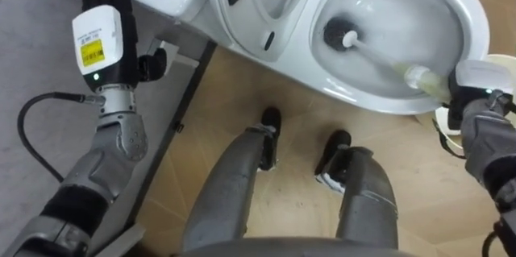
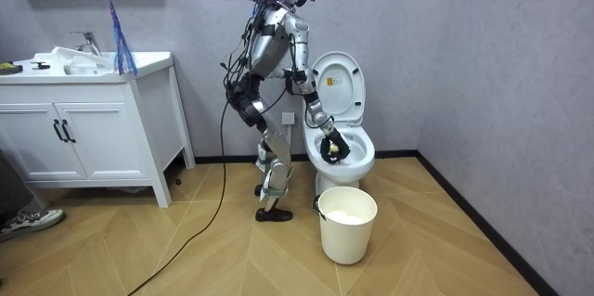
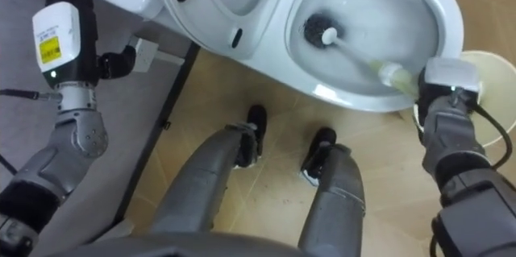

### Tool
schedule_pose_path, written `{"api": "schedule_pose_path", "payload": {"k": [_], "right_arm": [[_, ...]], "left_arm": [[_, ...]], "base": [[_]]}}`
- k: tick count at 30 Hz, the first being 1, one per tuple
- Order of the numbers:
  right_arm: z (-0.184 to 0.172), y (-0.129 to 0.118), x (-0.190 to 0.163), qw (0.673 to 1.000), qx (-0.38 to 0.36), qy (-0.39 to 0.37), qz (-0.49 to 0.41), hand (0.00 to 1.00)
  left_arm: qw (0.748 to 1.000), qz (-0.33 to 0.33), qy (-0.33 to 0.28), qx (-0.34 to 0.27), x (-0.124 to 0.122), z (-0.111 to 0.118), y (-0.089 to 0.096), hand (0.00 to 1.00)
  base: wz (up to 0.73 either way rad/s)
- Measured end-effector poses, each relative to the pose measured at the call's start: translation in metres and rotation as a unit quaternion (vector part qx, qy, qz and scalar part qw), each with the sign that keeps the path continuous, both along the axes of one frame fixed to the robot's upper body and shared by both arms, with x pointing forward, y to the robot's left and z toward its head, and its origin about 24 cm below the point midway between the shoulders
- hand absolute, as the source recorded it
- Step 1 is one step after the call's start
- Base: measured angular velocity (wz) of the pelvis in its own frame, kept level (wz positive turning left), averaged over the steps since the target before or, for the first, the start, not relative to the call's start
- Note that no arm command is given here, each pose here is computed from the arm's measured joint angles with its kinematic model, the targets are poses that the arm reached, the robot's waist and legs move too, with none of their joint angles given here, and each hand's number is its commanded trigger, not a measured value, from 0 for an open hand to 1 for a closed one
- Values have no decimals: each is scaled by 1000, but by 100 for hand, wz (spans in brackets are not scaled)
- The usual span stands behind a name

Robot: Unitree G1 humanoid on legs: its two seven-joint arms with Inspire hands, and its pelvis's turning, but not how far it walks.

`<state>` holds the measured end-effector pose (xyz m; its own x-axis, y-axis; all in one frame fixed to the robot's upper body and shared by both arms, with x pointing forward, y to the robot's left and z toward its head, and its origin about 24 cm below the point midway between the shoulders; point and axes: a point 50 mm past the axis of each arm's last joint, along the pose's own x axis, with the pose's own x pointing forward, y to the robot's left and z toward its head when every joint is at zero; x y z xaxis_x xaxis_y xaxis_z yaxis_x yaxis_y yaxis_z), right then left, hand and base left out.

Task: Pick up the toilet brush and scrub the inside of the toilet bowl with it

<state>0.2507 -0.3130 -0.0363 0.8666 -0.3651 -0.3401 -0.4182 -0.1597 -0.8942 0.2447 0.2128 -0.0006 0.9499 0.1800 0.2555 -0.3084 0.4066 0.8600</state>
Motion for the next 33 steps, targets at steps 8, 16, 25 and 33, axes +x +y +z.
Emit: {"api": "schedule_pose_path", "payload": {"k": [8, 16, 25, 33], "right_arm": [[-4, 8, -15, 999, -26, 5, 31, 100], [3, 10, -9, 999, -27, -12, 35, 100], [25, 18, 14, 993, 47, -100, 32, 100], [64, 26, 33, 972, 62, -220, 60, 100]], "left_arm": [[999, 12, 11, -40, -7, -5, 1, 0], [999, 21, 5, -40, -10, -4, 6, 0], [1000, 25, -13, 10, -8, 8, 23, 0], [998, 54, -20, 13, -14, 10, 29, 0]], "base": [[-4], [-1], [-3], [-4]]}}
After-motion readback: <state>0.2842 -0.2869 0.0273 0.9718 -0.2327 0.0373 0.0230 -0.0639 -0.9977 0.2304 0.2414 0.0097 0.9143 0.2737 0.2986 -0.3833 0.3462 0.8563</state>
